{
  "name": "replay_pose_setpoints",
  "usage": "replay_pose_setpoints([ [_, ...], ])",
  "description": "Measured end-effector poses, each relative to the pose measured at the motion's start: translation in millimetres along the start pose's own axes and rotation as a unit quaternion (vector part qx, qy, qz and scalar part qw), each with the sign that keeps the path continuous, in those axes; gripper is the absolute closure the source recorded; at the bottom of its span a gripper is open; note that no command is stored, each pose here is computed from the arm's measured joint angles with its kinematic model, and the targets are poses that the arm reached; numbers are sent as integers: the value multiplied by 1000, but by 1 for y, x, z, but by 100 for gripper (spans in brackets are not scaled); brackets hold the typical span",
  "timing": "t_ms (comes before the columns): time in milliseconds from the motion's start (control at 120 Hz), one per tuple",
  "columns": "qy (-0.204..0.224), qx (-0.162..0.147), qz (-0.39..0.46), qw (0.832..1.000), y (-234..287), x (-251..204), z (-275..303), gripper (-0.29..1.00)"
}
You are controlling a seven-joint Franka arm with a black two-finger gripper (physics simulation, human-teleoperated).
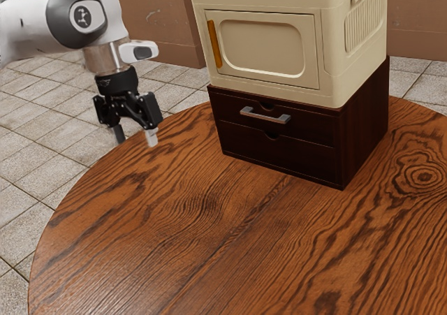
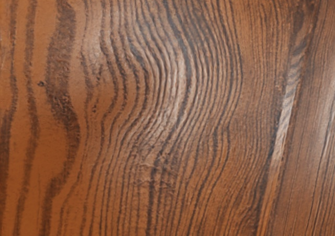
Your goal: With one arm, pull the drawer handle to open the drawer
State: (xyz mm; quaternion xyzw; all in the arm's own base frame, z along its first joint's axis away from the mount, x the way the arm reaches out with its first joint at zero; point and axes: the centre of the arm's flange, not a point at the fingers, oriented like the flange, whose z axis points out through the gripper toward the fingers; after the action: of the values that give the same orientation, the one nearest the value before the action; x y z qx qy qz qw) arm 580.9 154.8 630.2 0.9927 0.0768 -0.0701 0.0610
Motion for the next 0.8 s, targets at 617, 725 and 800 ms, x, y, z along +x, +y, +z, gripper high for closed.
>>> replay_pose_setpoints([
  [617,138,32,325,935,125,-13,-75,0],
  [725,129,48,393,909,122,15,-51,0],
  [800,127,59,432,891,119,24,-44,0],
])
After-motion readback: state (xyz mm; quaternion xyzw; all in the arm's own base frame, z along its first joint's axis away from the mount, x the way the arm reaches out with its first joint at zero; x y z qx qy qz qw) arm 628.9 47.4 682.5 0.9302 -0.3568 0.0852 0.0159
